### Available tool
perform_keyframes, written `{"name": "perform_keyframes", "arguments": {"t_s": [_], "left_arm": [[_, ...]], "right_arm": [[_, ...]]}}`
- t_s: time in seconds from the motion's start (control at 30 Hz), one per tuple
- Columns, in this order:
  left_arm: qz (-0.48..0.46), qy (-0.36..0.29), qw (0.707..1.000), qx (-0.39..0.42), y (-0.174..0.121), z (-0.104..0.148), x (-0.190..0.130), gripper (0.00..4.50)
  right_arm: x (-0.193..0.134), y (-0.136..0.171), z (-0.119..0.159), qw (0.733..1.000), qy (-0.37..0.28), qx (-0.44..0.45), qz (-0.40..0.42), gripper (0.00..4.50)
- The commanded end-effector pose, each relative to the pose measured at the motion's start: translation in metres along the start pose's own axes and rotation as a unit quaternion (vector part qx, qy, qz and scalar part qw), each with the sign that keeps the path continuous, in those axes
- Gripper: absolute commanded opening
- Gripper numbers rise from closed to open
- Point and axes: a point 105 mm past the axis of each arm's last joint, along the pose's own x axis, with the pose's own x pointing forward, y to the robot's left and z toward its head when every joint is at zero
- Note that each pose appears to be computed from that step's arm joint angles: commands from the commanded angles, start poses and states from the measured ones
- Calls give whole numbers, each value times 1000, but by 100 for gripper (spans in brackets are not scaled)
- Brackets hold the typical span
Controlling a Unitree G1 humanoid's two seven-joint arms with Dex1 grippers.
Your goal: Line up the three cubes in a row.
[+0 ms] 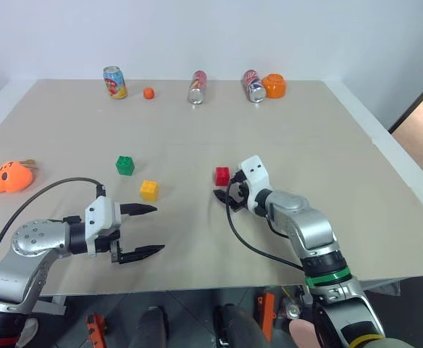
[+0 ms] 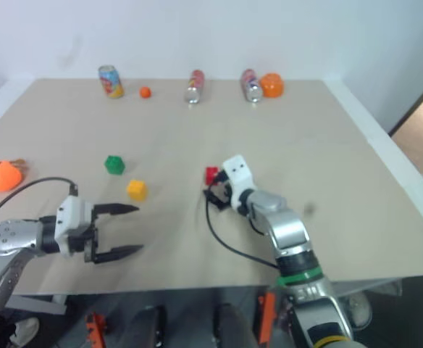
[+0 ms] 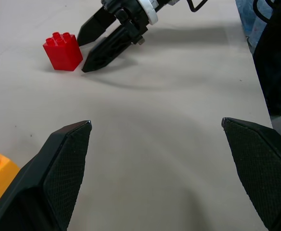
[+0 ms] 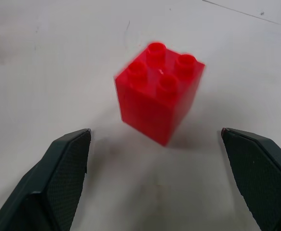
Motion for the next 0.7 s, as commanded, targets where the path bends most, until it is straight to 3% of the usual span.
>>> {"name": "perform_keyframes", "arguments": {"t_s": [0.03, 0.7], "left_arm": [[-2, -7, 1000, 19, -3, 8, 1, 448], [1, -4, 1000, 16, -4, 7, 4, 448]], "right_arm": [[-2, 0, 21, 999, -26, -10, -19, 450], [8, -3, 31, 998, -31, 6, -52, 450]]}}
